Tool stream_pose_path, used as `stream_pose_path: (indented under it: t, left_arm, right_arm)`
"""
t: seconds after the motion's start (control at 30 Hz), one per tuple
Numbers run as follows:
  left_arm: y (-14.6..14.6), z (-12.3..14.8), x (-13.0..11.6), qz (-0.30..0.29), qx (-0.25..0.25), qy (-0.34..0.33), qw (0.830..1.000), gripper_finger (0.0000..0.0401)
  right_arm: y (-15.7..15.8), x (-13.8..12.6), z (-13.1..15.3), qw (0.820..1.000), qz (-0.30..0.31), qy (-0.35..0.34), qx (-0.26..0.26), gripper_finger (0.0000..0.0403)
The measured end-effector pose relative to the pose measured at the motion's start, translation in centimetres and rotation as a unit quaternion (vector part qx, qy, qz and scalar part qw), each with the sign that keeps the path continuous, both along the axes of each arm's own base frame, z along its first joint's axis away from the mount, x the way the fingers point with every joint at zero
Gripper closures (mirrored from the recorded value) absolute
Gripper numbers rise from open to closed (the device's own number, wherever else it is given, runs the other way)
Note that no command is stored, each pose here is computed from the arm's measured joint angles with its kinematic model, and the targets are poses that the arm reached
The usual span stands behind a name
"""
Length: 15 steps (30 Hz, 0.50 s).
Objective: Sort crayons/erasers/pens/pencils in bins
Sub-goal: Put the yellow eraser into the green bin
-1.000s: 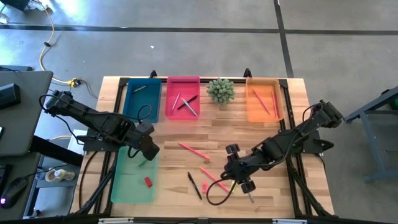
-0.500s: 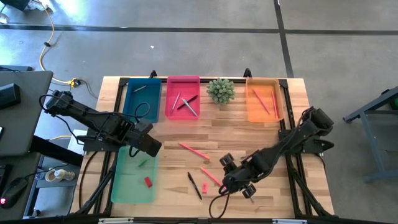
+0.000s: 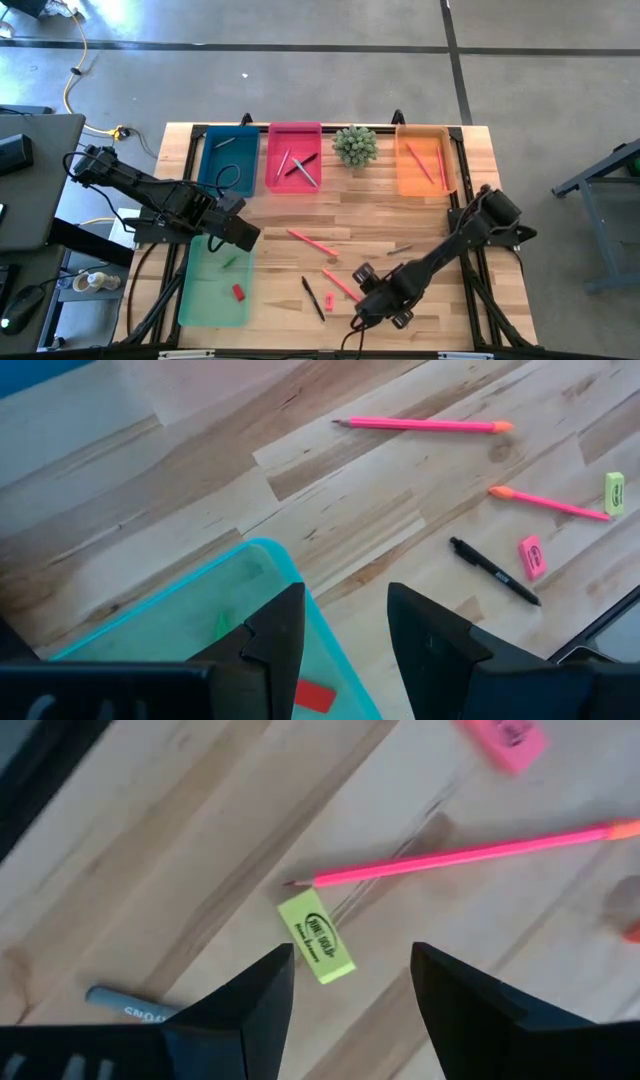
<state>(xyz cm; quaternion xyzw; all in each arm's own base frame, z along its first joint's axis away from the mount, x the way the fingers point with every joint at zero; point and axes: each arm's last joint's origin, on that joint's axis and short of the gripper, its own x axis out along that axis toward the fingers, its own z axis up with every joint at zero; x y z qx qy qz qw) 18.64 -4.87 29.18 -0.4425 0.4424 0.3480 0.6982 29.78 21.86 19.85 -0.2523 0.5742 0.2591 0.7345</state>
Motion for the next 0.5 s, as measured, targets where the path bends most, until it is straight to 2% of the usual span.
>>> stream_pose_path:
  t: [0.23,0.5]
  left_arm:
    - [0.0,0.0,0.0,0.000,0.000,0.000,1.000,0.0270]
    - [0.0,0.0,0.0,0.000,0.001,0.001,1.000,0.0270]
  right_arm:
    - [0.8,0.1,-2.6,0.999,0.007,0.030,-0.023,0.0208]
    - [0.7,0.4,-4.1,0.998,0.004,0.048,-0.039,0.0208]
